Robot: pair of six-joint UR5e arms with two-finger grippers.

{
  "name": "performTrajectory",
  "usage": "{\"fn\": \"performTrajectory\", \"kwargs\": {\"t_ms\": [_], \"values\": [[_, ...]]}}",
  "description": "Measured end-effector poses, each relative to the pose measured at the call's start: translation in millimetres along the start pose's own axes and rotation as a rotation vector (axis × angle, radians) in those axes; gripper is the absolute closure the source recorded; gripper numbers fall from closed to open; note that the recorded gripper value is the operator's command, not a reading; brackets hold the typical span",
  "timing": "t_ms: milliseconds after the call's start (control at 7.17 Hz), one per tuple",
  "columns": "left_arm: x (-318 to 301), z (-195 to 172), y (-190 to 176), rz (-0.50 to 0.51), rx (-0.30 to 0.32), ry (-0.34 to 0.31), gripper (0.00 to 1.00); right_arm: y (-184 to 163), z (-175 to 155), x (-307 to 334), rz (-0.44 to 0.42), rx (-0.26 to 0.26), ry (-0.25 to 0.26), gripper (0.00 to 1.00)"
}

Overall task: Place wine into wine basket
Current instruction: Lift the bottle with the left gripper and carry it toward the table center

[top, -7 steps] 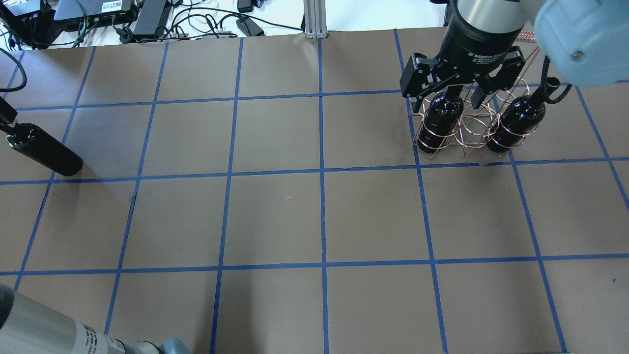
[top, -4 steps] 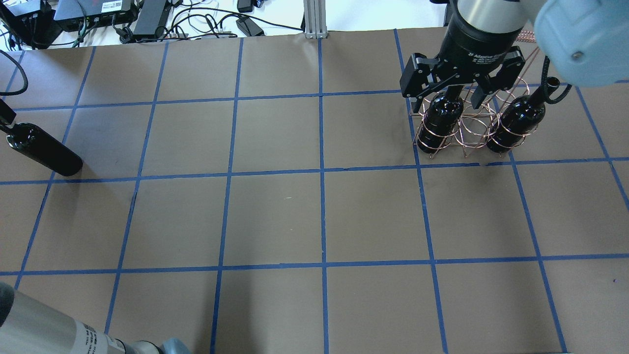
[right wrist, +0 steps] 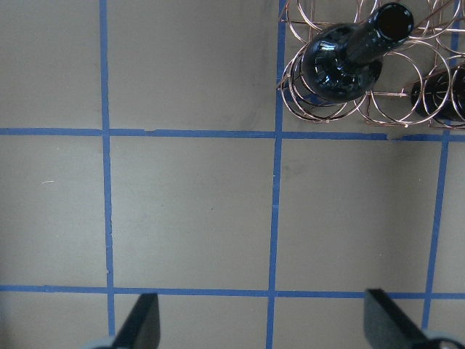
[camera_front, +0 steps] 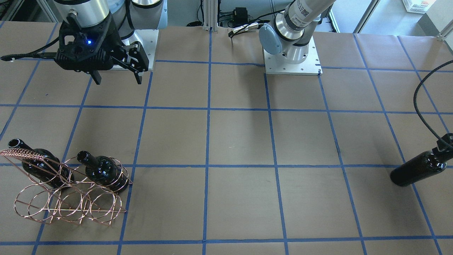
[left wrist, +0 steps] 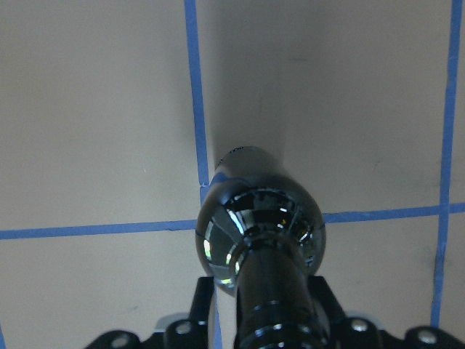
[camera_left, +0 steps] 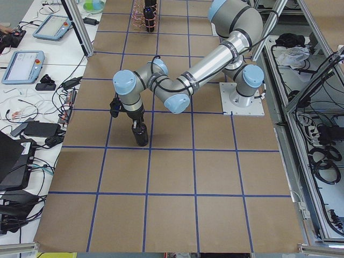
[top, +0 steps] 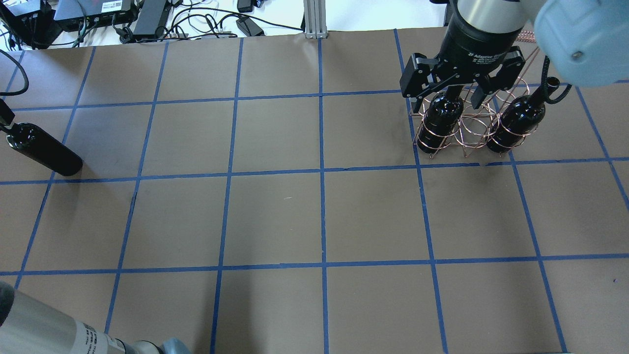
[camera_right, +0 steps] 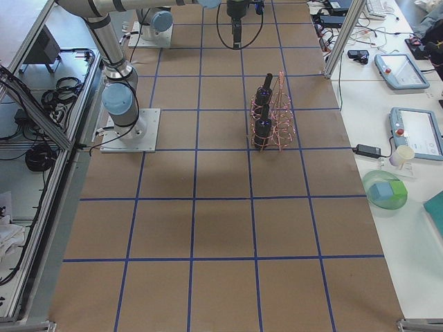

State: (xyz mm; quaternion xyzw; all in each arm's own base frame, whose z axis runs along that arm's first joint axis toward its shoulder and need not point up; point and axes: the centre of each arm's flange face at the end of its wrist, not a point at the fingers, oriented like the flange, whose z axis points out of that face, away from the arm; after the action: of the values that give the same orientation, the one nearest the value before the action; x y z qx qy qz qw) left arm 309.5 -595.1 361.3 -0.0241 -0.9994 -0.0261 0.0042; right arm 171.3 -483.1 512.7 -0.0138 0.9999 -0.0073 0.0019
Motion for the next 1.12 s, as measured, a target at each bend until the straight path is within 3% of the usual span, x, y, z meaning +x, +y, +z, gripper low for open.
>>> {"fn": "performTrajectory", "kwargs": {"t_ms": [140, 698, 1116], "values": [[0.2, -0.1, -0.2, 0.000, 0.002, 0.001, 1.00, -0.1, -0.1, 0.0, -0.001, 0.001, 0.000, 0.00], [4.4, -9.3, 1.8, 0.001, 0.011, -0.005, 1.00, -0.1, -0.1, 0.0, -0.003, 0.001, 0.001, 0.00], [46.7, -43.8, -0.8, 0.003, 0.034, -0.029, 1.00, 0.0, 0.0, 0.1, -0.003, 0.000, 0.001, 0.00]]}}
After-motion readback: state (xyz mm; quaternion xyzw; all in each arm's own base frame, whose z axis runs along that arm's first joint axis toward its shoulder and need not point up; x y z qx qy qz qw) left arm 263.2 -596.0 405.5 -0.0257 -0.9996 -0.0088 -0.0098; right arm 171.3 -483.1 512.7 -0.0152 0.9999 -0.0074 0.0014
